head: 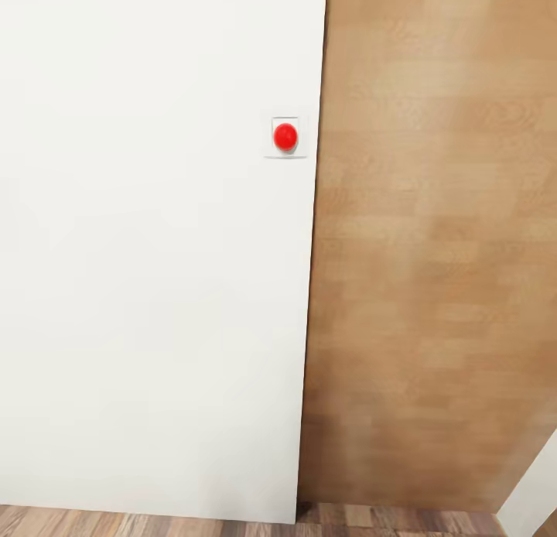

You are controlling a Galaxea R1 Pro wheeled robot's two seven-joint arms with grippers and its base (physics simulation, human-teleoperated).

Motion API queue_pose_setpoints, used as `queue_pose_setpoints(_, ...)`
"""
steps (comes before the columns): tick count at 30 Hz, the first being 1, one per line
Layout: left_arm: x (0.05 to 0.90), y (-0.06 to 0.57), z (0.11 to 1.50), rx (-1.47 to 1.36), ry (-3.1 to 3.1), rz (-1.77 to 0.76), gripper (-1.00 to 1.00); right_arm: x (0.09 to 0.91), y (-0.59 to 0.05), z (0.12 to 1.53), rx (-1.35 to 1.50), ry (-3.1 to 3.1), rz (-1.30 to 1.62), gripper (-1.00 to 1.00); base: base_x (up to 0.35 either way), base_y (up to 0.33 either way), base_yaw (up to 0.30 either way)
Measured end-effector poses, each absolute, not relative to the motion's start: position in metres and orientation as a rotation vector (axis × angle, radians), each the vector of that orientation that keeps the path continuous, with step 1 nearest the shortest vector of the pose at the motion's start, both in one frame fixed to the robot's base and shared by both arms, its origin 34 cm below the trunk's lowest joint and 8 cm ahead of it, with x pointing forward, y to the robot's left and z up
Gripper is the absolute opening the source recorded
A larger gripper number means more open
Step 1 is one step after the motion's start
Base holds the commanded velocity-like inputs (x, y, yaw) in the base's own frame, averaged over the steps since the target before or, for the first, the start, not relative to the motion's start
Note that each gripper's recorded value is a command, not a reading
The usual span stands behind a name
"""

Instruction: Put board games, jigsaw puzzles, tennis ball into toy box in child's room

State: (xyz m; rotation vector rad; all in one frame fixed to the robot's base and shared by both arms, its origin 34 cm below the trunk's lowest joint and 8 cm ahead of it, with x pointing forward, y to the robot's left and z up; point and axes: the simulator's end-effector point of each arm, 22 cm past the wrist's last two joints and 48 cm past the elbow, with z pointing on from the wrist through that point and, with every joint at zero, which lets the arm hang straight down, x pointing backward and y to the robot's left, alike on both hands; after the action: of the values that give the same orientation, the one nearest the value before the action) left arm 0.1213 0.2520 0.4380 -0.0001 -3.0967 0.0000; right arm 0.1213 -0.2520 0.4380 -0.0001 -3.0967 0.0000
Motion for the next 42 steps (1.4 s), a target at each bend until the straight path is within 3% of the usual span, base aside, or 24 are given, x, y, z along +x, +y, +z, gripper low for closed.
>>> queue_pose_setpoints(42, 0.117, 0.236, 0.438, 0.004, -3.102, 0.030, 1.00, 0.130, -0.264, 0.438, 0.025, -3.117, 0.024, 1.00, 0.000, 0.000, 0.000)
